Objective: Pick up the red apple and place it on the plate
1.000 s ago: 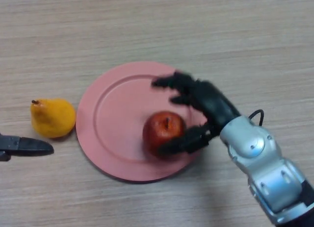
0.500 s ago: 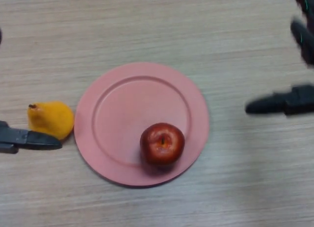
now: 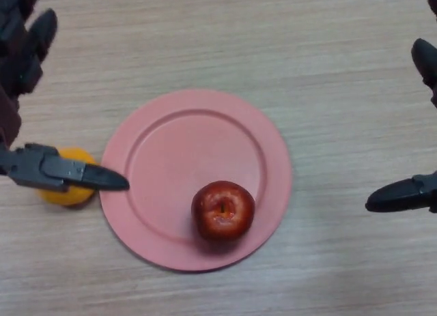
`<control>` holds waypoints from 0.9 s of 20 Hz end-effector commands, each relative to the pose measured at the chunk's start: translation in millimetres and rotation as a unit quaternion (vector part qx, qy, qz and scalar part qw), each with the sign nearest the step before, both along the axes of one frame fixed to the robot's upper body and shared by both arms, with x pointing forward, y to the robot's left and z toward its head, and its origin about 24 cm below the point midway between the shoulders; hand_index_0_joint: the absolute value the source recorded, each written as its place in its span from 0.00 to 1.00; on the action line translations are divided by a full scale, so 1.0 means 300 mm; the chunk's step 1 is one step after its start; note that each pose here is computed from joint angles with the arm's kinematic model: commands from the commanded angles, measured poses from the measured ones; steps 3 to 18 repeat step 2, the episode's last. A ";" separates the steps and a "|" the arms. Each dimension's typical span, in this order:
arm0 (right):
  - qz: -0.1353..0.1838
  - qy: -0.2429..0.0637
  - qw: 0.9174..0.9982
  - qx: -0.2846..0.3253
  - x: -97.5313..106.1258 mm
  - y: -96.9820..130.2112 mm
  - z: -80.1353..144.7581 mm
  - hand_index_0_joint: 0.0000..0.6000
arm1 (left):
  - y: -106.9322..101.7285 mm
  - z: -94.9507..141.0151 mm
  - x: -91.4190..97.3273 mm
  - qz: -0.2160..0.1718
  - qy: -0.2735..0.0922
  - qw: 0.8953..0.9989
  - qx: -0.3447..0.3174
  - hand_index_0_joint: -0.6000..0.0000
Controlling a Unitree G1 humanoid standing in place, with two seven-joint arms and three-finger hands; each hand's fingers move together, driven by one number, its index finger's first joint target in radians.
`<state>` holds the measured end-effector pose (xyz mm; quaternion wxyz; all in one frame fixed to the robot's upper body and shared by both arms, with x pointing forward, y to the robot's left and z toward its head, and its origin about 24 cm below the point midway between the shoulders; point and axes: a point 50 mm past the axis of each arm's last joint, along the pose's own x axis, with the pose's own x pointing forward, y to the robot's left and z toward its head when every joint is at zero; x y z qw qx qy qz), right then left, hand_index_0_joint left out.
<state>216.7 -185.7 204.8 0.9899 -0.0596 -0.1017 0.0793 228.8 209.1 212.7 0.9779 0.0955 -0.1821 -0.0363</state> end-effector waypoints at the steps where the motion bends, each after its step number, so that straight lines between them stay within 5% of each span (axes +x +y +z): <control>1: -0.012 -0.099 0.995 -0.010 -0.040 -0.031 0.095 0.00 | 0.001 0.080 -0.043 0.017 -0.094 0.995 0.032 1.00; 18: -0.011 -0.098 0.995 -0.011 -0.040 -0.032 0.094 0.00 | 0.002 0.079 -0.042 0.017 -0.093 0.995 0.031 1.00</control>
